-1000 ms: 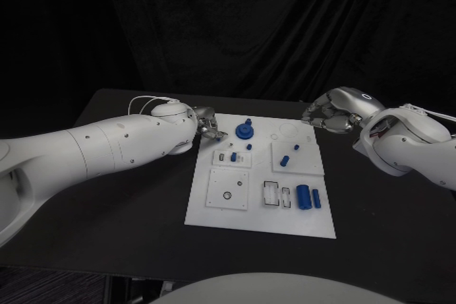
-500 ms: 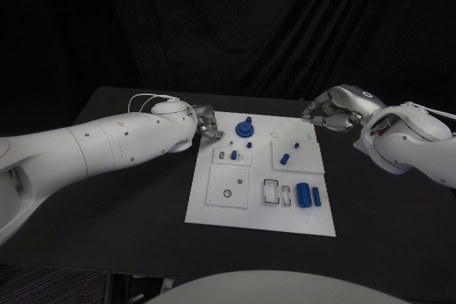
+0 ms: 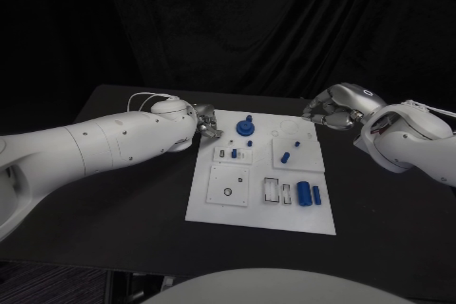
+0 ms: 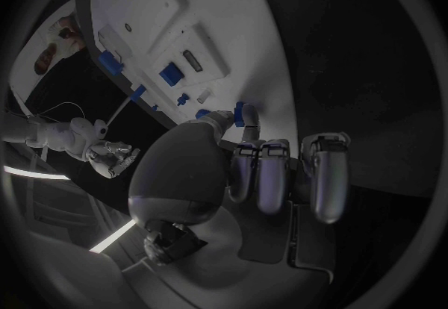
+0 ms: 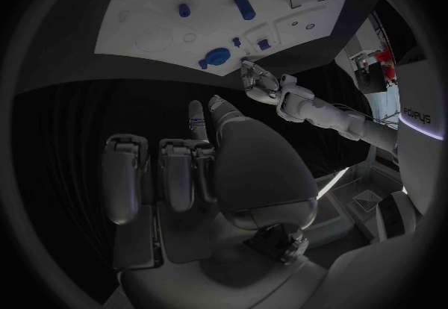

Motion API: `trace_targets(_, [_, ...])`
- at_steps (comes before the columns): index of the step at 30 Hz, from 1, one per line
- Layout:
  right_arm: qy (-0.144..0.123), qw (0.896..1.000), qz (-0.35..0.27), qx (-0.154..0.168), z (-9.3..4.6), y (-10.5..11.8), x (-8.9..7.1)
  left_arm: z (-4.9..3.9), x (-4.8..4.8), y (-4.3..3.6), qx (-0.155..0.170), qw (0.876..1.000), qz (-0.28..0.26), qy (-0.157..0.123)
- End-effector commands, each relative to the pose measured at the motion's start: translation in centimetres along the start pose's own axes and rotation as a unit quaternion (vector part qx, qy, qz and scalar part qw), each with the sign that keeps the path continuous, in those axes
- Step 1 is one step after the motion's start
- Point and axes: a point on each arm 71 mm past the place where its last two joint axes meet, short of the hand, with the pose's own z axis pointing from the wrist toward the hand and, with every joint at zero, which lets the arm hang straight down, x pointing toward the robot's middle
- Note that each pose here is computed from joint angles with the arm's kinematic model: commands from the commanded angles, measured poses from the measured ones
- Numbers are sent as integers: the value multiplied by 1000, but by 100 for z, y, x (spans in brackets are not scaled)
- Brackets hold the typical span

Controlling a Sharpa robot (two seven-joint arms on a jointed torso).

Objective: Assemble the parts on the task board

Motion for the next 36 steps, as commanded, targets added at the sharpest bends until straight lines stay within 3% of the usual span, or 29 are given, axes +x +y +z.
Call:
trace_targets(1, [0,1000,0,4,-5,-9,7,-21,5,4,-4,1000,-3,-11])
trace_targets(5, [0,1000,0,5,-8,-15,5,-76,23,13,-6,1000,-22,-14])
trace_targets(13, [1,1000,-1,9,-11,-33,3,-212,126,61,-23,992,-120,33])
trace_targets(19, [1,1000,-2,10,-14,-45,0,-322,161,79,-21,988,-145,42])
trace_targets(28, [1,1000,-2,11,-12,-51,0,-484,202,-3,3,990,-133,37])
trace_targets(36, [2,1000,-2,11,-11,-51,4,-535,211,-42,13,992,-119,30])
